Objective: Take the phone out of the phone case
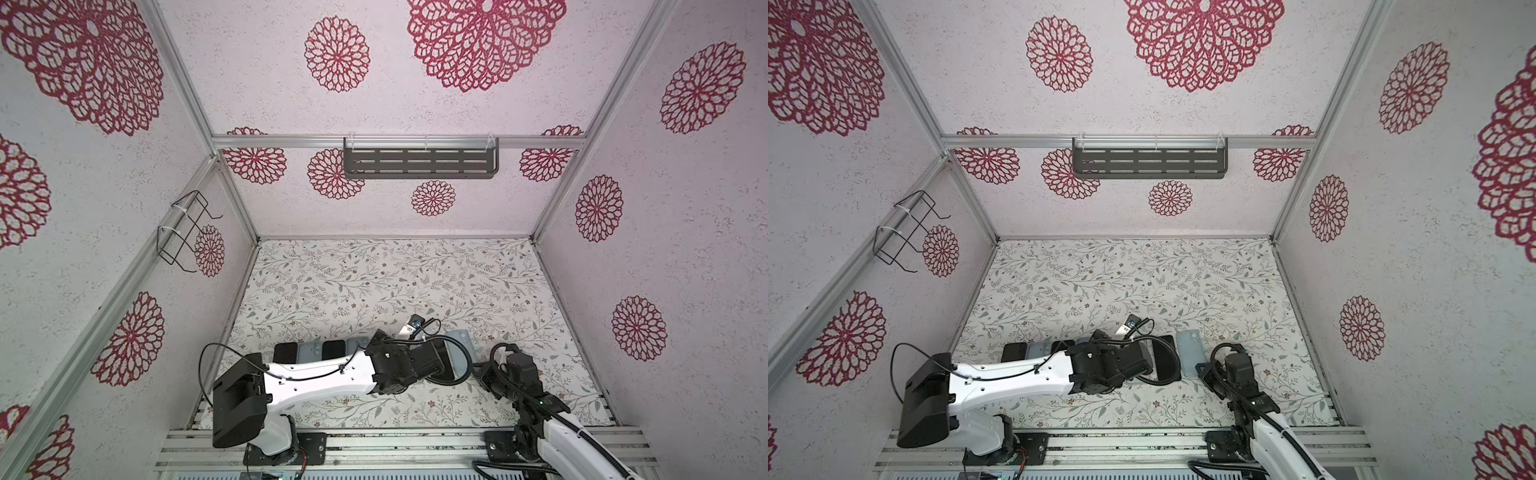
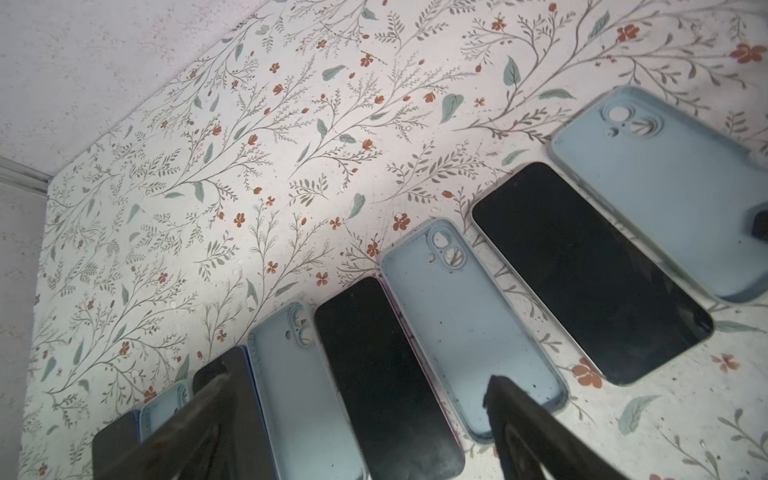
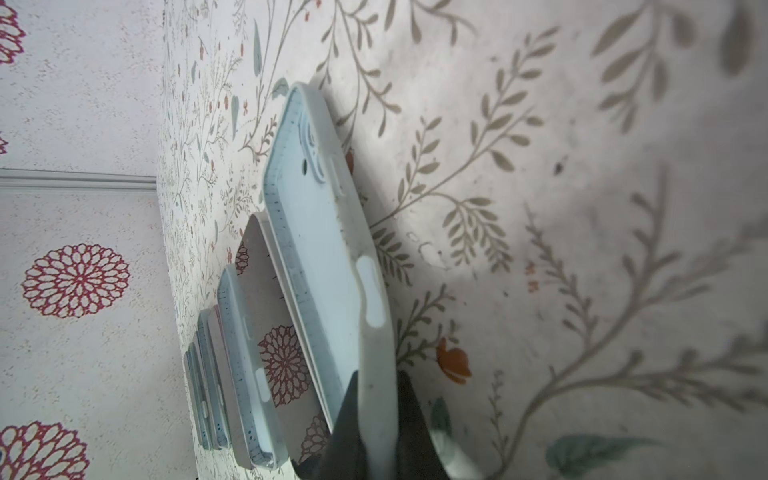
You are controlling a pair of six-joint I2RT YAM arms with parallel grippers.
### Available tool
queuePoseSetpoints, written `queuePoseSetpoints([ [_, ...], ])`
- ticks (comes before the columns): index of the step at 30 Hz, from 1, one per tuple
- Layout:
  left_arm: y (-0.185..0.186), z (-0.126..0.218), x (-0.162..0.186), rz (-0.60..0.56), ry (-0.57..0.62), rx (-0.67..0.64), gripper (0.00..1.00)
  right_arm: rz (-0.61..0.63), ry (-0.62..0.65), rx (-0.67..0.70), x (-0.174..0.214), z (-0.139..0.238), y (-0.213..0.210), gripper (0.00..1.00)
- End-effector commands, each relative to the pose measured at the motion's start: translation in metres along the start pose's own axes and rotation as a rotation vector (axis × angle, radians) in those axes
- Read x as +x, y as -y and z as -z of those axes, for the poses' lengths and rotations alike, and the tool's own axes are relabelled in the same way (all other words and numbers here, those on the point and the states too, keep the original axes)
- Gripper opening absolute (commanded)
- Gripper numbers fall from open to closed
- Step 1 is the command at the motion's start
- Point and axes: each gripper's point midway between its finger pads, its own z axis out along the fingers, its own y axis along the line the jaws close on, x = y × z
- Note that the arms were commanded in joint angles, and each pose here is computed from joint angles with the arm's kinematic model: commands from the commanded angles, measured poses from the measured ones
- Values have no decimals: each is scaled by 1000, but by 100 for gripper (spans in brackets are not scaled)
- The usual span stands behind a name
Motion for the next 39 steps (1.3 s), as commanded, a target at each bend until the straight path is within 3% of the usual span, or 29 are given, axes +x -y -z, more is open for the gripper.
queuePoseSetpoints([
  [1,-22,8,-23,150,62,24,97,2,-11,14,9,-4,4,0],
  [9,-60,27,-41,281,139,61,97,17,-44,30,23,-11,0,0],
  [15,-75,32,-40,325,132,56,97,50,-28,72,18,-2,-2,60],
  [18,-85,38,-45,376,146,81,97,97,32,127,4,13,-4,99],
  [23,-125,31,-44,513,154,72,97,189,154,178,-28,41,-22,99],
  [27,-180,21,-34,622,184,-36,97,285,240,221,-59,57,-42,99],
  [34,-314,11,8,799,293,-417,97,559,576,407,-176,89,-77,99],
  [39,-359,-7,44,779,331,-567,97,706,791,430,-227,77,-71,99],
])
